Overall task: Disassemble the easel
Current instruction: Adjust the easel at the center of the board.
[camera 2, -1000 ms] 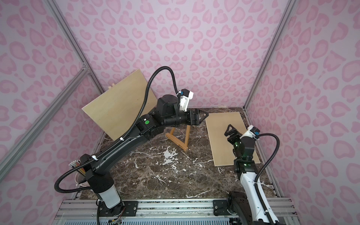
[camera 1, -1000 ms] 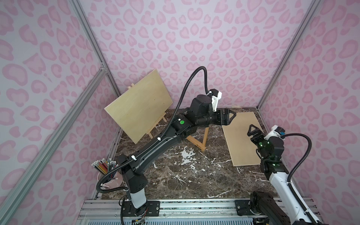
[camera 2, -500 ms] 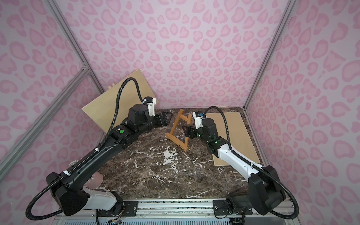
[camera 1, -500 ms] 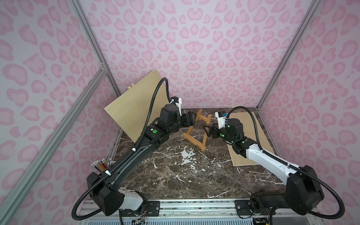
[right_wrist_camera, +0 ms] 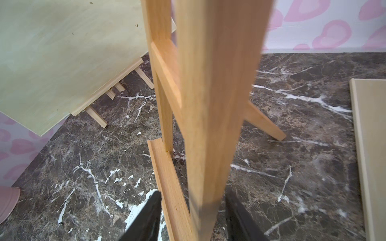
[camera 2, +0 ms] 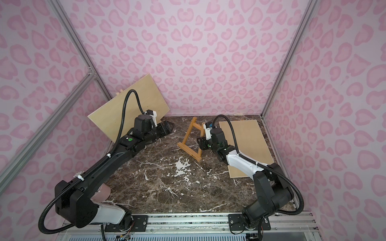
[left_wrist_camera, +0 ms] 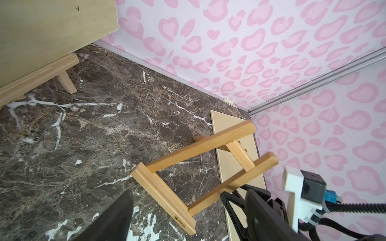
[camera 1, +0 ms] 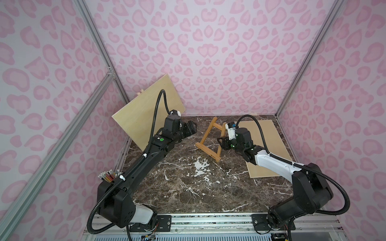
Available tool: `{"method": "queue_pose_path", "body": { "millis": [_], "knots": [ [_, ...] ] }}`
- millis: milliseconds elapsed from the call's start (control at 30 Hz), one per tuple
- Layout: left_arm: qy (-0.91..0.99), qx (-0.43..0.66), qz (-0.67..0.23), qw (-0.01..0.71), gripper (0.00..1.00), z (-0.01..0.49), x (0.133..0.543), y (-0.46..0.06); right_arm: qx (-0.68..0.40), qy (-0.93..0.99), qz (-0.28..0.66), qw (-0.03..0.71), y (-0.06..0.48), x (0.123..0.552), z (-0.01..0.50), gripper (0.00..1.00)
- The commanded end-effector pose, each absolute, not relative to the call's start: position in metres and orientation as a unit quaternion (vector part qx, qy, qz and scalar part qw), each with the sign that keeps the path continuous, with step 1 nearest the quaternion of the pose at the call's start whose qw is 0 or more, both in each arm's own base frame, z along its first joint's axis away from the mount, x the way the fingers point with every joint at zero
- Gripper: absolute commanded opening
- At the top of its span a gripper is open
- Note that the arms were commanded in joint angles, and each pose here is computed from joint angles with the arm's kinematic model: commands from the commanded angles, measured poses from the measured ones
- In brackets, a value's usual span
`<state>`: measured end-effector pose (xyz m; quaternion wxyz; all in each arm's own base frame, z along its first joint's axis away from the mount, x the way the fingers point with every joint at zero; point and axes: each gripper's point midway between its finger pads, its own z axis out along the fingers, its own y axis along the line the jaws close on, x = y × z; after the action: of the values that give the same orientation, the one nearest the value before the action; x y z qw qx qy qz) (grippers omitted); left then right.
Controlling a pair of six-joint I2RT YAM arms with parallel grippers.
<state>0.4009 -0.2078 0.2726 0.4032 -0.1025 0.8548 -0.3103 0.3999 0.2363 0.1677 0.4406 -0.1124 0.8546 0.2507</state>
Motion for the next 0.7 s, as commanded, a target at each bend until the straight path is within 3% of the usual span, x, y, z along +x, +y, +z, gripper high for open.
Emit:
{"method": "queue_pose_path", "body": {
  "millis": [0,233,467,567,667],
  "knots": [
    [0.853,-0.102,-0.342,0.381,0.83,0.267,0.402,-0.221,-0.107,0.844,0.251,0.461,0.236,0.405,0.171,0.49],
    [0.868,-0.109,-0.350,0.334,0.78,0.228,0.401,-0.237,-0.074,0.836,0.283,0.464,0.239,0.405,0.168,0.42],
    [0.876,-0.058,-0.336,0.341,0.77,0.227,0.395,-0.256,-0.079,0.826,0.342,0.442,0.267,0.403,0.165,0.40],
    [0.879,-0.034,-0.332,0.341,0.78,0.225,0.393,-0.263,-0.094,0.821,0.351,0.440,0.280,0.401,0.169,0.43],
    [0.881,-0.011,-0.326,0.342,0.78,0.222,0.391,-0.269,-0.107,0.818,0.355,0.439,0.285,0.395,0.174,0.52]
  ]
}}
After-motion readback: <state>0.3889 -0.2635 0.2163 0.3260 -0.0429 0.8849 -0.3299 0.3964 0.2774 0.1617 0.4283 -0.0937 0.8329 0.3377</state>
